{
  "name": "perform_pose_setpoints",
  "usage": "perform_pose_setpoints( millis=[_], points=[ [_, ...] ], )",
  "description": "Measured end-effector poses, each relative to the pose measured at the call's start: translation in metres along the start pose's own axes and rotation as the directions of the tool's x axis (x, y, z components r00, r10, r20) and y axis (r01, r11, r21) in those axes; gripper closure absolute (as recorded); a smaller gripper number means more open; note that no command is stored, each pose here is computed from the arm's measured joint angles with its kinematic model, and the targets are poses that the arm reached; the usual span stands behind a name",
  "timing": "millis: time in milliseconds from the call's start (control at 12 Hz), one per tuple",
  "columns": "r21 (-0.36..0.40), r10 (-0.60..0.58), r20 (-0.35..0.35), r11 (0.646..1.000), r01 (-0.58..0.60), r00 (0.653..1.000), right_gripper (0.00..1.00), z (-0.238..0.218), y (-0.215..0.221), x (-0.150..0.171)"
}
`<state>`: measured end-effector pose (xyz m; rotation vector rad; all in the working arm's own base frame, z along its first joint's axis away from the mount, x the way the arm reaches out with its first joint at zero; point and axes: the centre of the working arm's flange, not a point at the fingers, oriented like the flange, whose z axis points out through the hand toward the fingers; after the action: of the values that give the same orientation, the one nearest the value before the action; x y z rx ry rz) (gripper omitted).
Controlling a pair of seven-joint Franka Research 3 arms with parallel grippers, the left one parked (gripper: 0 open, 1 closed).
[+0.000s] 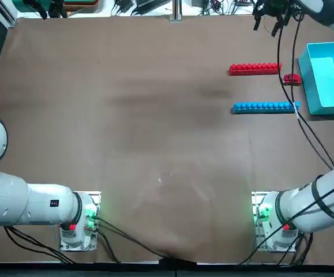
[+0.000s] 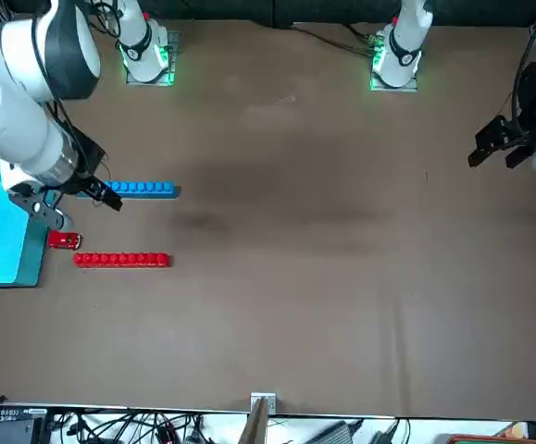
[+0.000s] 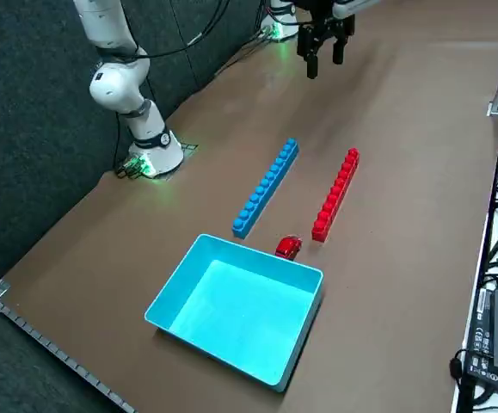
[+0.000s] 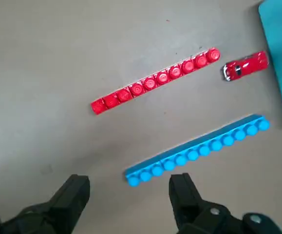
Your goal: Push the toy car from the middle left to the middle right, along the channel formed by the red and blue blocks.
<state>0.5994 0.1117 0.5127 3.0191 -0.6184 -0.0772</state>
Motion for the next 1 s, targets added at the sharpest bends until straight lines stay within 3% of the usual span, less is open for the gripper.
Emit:
perform_pose_setpoints(
  millis=[417,750,1000],
  points=[
    [0.004,-0.167,-0.013,0.986,0.167,0.986,0.0,-0.031,0.022,-0.012],
    [0.014,-0.301,-0.02,0.954,0.301,0.954,0.0,-0.054,0.049,-0.017],
    [0.025,-0.32,-0.038,0.947,0.321,0.947,0.0,-0.066,0.073,-0.012]
  ],
)
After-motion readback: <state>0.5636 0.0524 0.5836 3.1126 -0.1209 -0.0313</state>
